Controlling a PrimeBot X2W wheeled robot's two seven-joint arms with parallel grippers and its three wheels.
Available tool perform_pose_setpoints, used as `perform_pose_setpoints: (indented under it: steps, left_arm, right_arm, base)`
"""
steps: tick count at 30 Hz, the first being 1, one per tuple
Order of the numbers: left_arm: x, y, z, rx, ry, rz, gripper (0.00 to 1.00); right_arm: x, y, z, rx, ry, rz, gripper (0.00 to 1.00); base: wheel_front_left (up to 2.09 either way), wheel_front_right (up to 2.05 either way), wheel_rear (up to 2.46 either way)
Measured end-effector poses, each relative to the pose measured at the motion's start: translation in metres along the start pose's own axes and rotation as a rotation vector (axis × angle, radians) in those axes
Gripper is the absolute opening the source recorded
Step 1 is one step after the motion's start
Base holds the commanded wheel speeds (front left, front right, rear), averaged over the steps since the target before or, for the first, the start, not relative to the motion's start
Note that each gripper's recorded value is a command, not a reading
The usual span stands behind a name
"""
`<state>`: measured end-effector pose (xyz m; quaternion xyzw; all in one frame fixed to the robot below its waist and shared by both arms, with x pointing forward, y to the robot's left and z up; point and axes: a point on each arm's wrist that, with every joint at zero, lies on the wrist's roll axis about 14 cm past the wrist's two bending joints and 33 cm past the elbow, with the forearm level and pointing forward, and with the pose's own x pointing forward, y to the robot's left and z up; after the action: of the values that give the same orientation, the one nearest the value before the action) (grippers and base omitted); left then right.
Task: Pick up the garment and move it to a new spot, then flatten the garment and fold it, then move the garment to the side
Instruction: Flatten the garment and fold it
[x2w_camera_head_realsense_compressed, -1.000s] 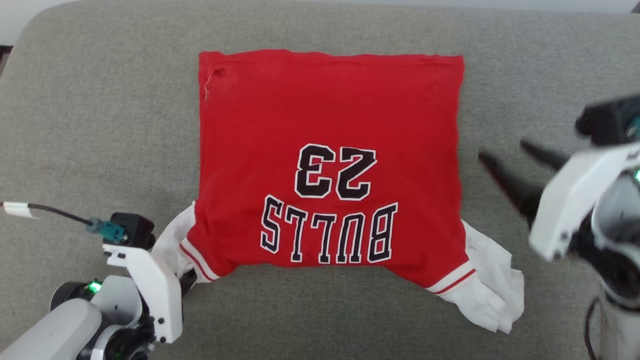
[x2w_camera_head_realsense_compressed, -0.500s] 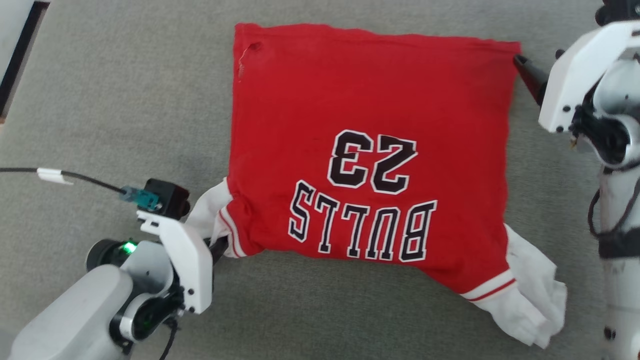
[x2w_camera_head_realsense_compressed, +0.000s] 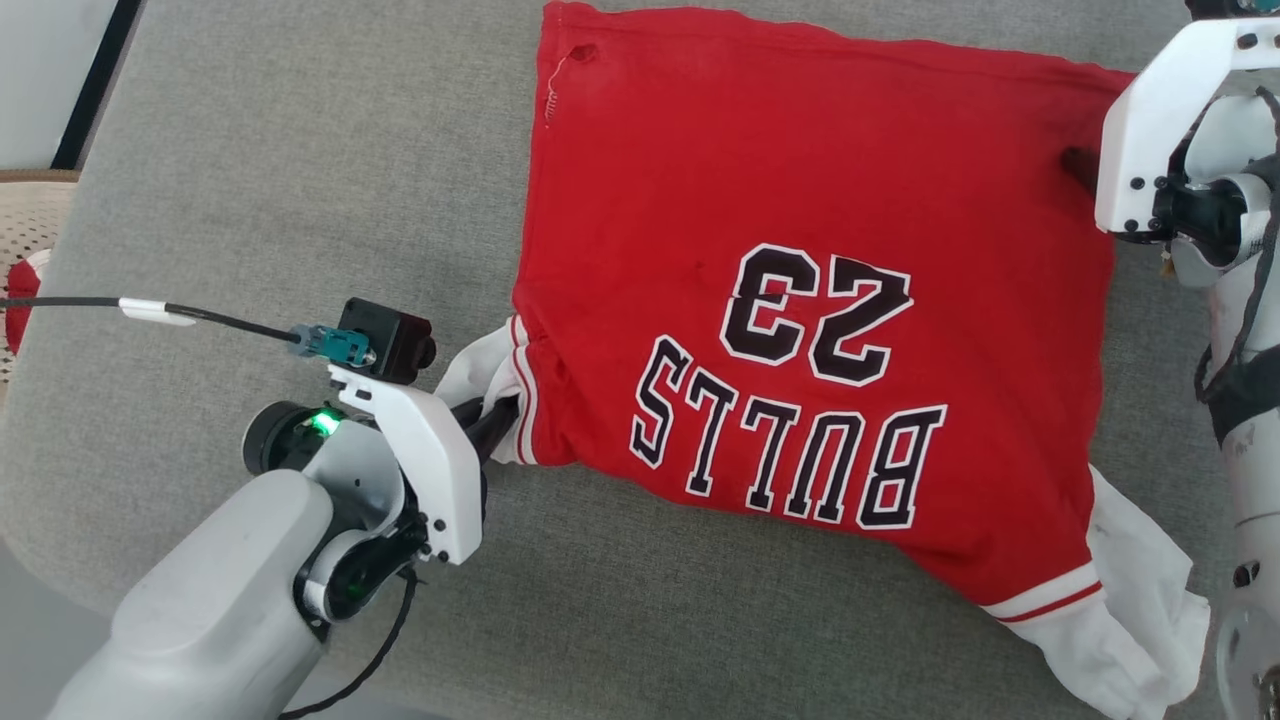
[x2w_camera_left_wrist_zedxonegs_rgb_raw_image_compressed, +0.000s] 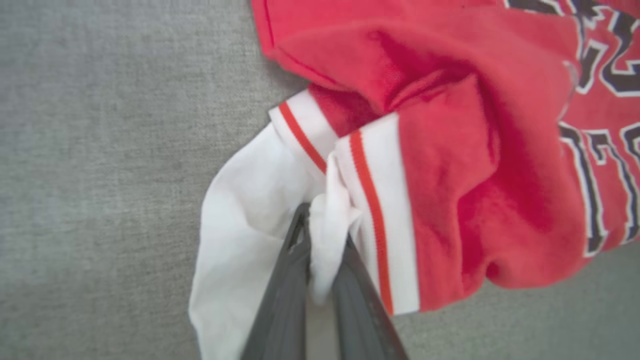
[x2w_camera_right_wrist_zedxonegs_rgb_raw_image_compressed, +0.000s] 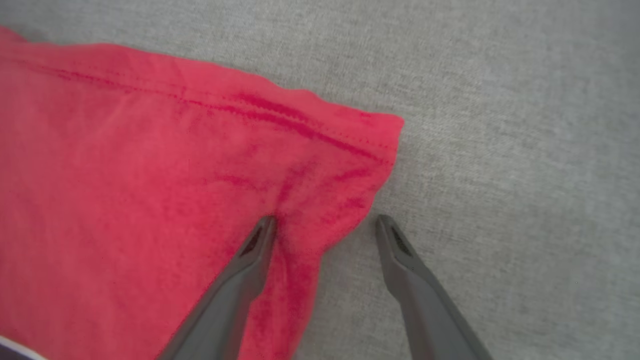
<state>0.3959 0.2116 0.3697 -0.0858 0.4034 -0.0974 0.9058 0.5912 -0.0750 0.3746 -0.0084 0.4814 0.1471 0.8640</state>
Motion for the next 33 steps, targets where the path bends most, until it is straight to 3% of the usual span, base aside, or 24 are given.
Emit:
perform_pose_setpoints:
  steps: [3,4,5,6,23,33]
  left_arm:
    - [0.002,0.002,0.000,0.007,-0.013,0.001,0.00]
    - [0.003,0.003,0.000,0.006,-0.019,0.003,0.00]
    - [0.004,0.003,0.000,0.003,-0.023,0.002,0.00]
    - [0.004,0.004,0.000,0.002,-0.028,0.004,0.00]
    - [0.007,0.013,0.006,-0.022,-0.106,0.016,0.00]
    - [0.005,0.012,0.004,-0.011,-0.105,0.019,0.00]
  right_arm:
    - [0.004,0.001,-0.004,0.000,0.028,0.001,1.00]
    - [0.005,0.001,-0.005,0.000,0.031,0.000,0.89]
    - [0.006,0.001,-0.005,-0.003,0.030,-0.001,0.26]
    - [0.006,0.001,-0.005,-0.010,0.029,-0.005,0.00]
    - [-0.036,-0.009,-0.010,-0.082,-0.032,0.007,0.00]
    - [-0.090,-0.001,-0.056,-0.110,0.010,0.112,0.00]
  base:
    - [0.00,0.00,0.00]
    - [0.00,0.00,0.00]
    - [0.00,0.00,0.00]
    - [0.00,0.00,0.00]
    - [0.00,0.00,0.00]
    - [0.00,0.00,0.00]
